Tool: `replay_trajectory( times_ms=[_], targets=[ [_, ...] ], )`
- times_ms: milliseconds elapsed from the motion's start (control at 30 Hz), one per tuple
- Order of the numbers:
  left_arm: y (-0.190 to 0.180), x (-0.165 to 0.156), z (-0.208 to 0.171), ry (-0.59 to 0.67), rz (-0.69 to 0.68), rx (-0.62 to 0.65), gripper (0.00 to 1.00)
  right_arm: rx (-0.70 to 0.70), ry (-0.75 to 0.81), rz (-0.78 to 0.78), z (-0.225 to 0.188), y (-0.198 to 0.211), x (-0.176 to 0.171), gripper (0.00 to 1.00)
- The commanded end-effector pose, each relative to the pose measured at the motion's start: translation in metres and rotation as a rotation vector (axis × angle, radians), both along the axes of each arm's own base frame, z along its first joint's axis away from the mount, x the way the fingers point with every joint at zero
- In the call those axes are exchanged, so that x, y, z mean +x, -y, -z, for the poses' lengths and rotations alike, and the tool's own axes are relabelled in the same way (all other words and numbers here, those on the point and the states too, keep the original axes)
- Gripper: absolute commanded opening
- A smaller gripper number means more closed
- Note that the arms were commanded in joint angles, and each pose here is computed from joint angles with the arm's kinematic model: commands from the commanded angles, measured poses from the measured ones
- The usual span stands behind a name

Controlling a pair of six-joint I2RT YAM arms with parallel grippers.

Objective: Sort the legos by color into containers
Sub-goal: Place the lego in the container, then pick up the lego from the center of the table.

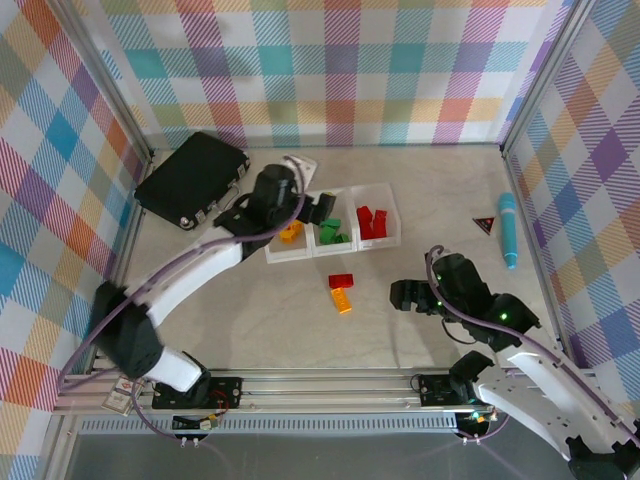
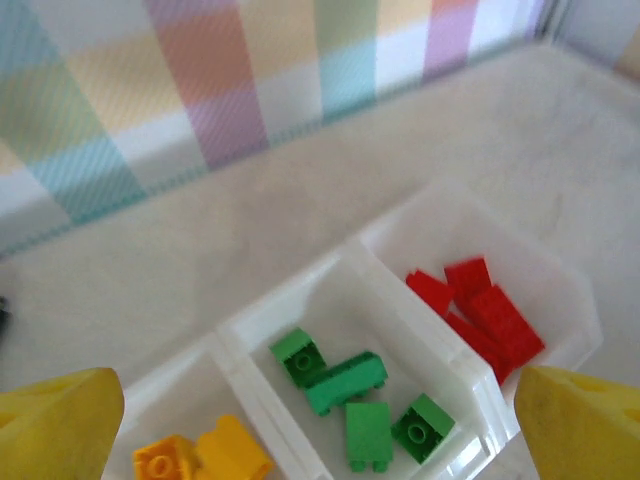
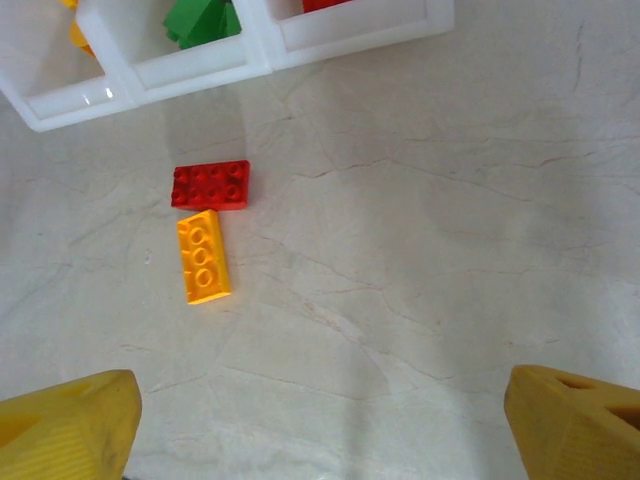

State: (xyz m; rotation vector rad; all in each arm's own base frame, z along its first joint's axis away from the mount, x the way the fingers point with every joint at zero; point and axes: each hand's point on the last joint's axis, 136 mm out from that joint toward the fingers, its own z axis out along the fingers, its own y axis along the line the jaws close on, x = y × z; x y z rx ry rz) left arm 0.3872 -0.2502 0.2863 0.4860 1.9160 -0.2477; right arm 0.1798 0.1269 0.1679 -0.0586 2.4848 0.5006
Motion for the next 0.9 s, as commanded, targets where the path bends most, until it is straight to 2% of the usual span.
replay_trajectory(
  times_ms=[0,200,333,667,867],
  targets=[
    [-0.037,-0.014,-0.029,0.132,-0.117,-0.088,1.0,0.052,-0.079,-0.024,-0.002,-0.016,-0.001,0.93],
    [-0.092,-0.062,-0.024,0.138,-0.237,-0.193,1.0,0.045,-0.173,-0.088,0.008,-0.049,0.014,0.91],
    [-0.116,-0.087,-0.006,0.066,-0.291,-0.212,1.0,0.011,-0.195,-0.127,0.013,-0.069,0.024,0.91],
    [-0.125,-0.13,0.026,-0.044,-0.239,-0.322,1.0,-0.138,-0.251,-0.184,0.046,-0.109,0.042,0.9],
    [-0.133,-0.142,0.035,-0.069,-0.243,-0.309,1.0,-0.223,-0.274,-0.214,0.07,-0.127,0.043,0.89]
  ],
)
